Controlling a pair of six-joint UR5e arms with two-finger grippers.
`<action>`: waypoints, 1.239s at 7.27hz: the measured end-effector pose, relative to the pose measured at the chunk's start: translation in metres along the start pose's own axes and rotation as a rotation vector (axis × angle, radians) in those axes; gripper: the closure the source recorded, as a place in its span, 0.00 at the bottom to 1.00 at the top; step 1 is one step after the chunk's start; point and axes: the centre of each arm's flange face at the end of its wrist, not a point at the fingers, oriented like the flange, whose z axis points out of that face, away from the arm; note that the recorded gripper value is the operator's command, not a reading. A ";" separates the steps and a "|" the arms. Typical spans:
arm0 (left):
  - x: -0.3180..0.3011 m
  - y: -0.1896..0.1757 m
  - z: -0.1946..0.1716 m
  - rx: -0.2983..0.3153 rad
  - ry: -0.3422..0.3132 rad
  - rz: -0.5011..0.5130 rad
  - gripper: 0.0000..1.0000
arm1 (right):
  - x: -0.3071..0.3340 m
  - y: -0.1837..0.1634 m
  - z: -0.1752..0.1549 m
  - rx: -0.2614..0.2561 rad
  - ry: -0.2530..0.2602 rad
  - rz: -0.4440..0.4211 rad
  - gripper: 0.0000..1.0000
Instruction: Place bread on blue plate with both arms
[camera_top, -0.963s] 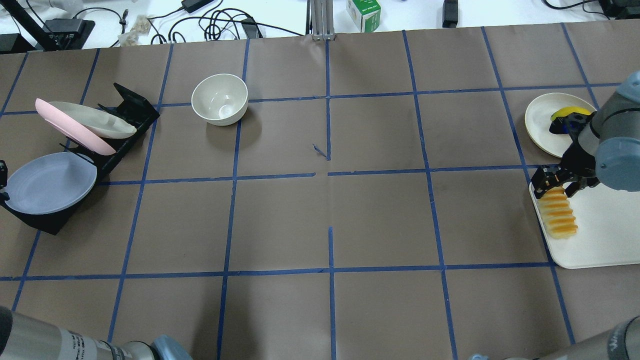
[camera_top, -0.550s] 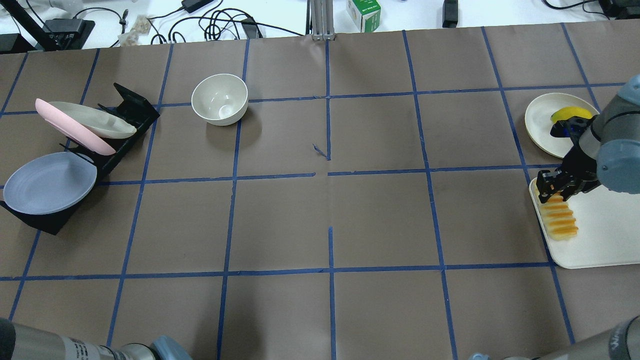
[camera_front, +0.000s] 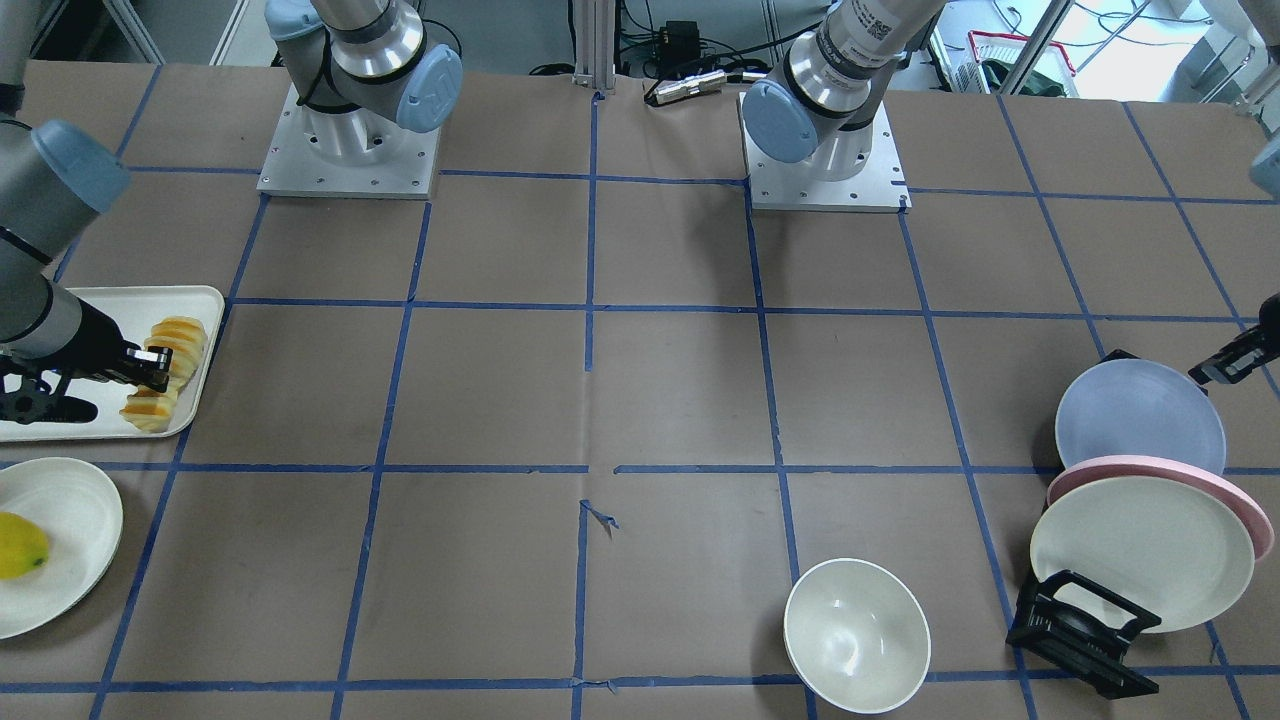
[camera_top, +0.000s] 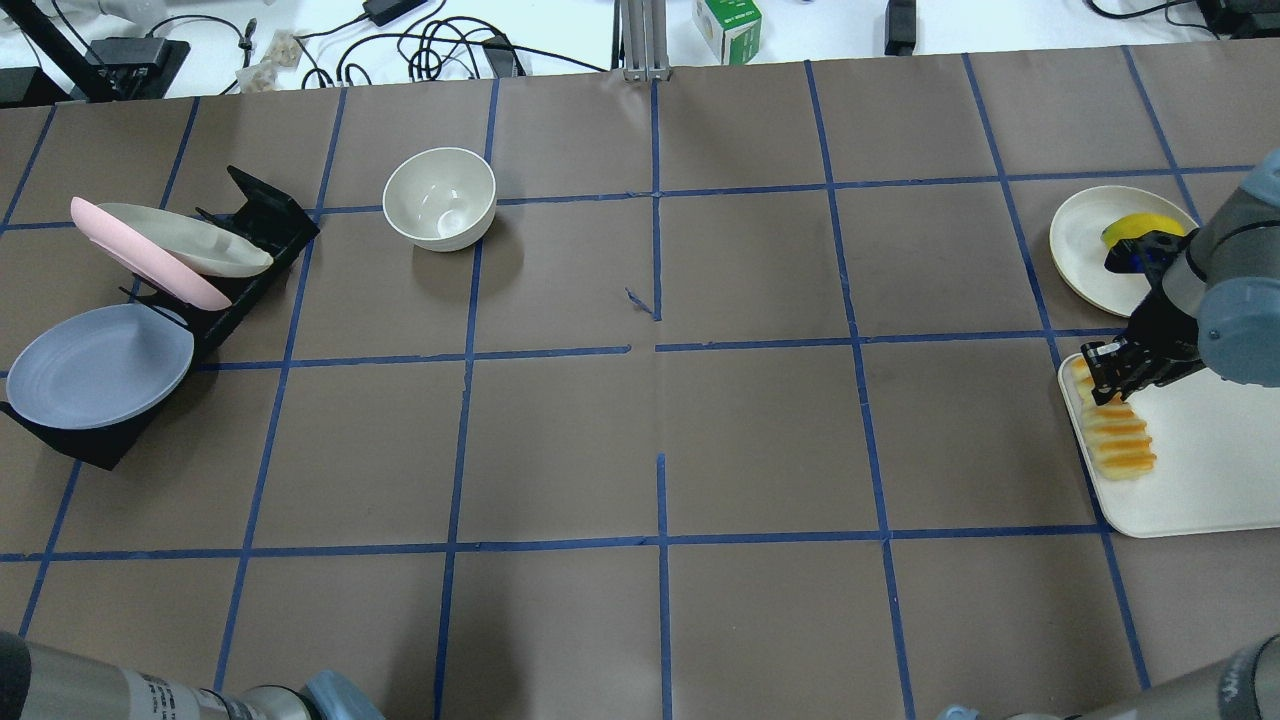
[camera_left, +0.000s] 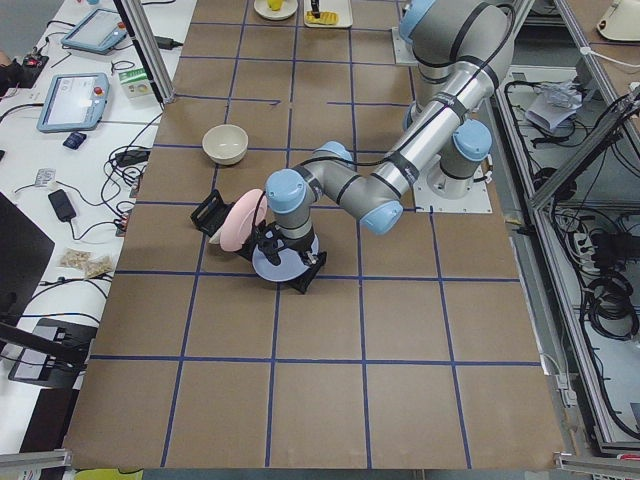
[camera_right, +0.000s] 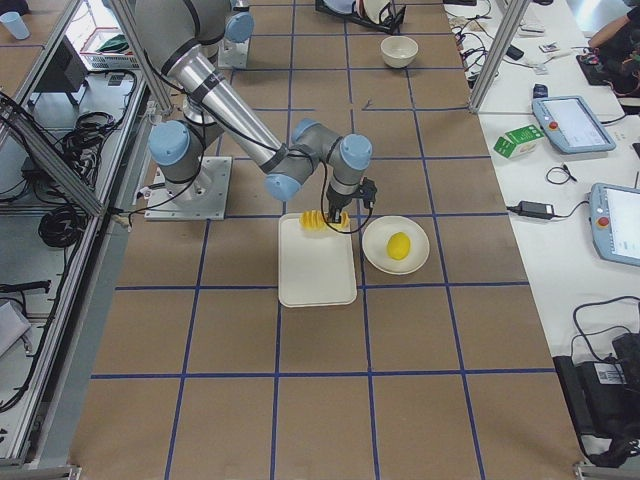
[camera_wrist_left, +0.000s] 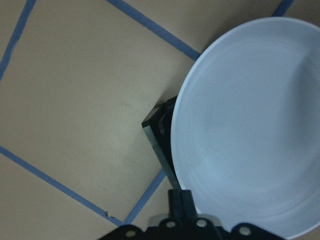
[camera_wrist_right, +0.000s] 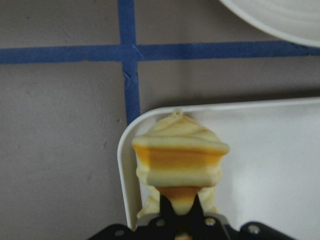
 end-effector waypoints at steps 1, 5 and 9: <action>0.001 -0.005 0.008 0.007 0.011 0.000 0.63 | 0.001 0.000 -0.017 -0.003 -0.004 0.001 1.00; 0.004 -0.009 0.034 -0.026 0.039 -0.002 0.95 | -0.012 -0.008 -0.100 -0.058 -0.041 0.045 1.00; 0.000 -0.008 0.018 -0.015 0.017 0.000 0.78 | -0.084 -0.022 -0.159 -0.069 -0.057 0.082 1.00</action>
